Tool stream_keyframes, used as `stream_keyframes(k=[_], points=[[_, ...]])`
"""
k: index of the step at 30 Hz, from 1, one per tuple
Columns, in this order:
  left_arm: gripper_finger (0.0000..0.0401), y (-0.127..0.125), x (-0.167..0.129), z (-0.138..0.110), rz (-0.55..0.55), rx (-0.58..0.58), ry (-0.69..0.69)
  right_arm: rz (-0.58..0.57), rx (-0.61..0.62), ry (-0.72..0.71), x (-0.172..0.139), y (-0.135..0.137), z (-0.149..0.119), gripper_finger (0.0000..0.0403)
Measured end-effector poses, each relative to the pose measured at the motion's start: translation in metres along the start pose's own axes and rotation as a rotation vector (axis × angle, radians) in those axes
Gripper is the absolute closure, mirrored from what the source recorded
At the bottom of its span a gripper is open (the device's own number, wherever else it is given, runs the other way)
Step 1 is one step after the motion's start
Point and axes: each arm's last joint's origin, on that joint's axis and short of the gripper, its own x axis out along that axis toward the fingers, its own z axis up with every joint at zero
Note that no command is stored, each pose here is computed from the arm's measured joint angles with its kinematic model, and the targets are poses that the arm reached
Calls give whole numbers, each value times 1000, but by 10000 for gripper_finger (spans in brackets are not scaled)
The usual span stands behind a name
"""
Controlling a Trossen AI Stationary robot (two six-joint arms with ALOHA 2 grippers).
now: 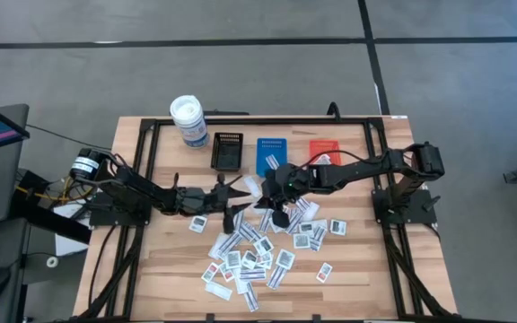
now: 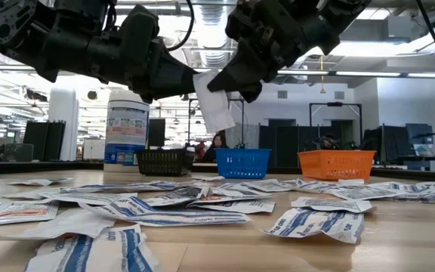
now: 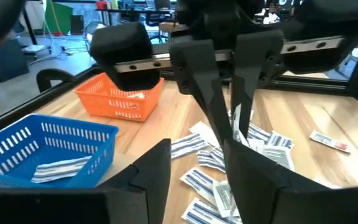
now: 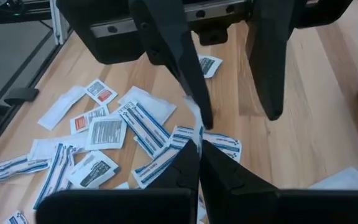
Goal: Pick & Place First Aid Supplies
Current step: Put the blue bandage into the blue bin
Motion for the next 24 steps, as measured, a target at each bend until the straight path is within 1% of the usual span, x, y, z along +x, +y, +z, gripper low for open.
stream_keyframes(k=[5,7,10,24], points=[[265,0,0,0,-2,0,0,-10,15,74,0,-1,-7,403],[268,-1,0,0,-15,-1,0,-43,15,78,0,-1,-8,403],[268,-1,0,0,-26,-2,1,-90,10,44,0,-4,-5,403],[271,-1,0,0,-26,-1,0,-72,-12,-61,0,0,6,403]])
